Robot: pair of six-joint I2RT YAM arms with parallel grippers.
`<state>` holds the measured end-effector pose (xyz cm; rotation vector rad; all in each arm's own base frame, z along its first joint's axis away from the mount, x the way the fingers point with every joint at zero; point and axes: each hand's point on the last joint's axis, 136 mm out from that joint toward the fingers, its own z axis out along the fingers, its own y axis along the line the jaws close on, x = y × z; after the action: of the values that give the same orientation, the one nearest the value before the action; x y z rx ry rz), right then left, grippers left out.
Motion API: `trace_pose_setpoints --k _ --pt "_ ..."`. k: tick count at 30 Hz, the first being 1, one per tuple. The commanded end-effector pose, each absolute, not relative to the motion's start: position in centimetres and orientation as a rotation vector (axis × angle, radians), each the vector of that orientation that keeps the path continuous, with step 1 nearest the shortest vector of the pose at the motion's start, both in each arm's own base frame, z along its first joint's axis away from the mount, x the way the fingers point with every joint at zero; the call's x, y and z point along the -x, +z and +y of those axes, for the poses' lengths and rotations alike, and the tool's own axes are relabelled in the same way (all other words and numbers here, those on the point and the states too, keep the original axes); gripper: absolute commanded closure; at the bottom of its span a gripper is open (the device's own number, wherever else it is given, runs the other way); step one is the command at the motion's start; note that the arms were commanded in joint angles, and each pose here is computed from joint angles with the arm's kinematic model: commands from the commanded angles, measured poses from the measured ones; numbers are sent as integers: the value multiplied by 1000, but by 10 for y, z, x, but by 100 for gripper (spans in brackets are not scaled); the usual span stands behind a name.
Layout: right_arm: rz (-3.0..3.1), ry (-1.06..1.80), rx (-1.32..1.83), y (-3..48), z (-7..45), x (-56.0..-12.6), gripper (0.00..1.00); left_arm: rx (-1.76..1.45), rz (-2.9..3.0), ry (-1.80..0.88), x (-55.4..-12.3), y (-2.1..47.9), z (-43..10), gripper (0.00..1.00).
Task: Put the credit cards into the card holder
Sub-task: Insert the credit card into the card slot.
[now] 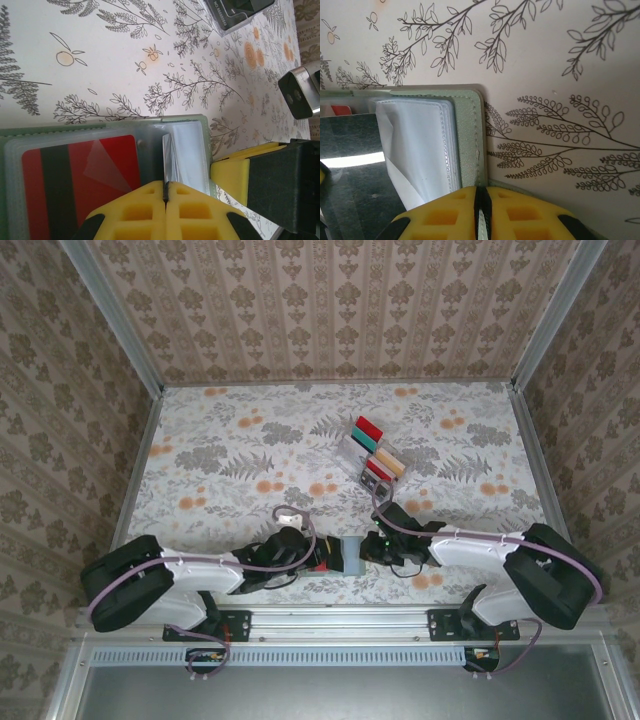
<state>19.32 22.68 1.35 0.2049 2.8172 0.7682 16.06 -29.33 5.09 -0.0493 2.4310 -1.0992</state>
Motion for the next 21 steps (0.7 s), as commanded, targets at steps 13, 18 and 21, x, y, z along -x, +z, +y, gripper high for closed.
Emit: trace_pose_setpoints --k 13,18,21 --pt "2913 638 -264 -13 210 -178 84 75 2482 -1023 -160 36 -293 100" --pt "2914 649 -265 -12 213 -178 83 92 2491 -1009 -161 35 -294 100" --pt "2921 648 -266 -12 213 -178 83 99 2501 -997 -162 34 -294 99"
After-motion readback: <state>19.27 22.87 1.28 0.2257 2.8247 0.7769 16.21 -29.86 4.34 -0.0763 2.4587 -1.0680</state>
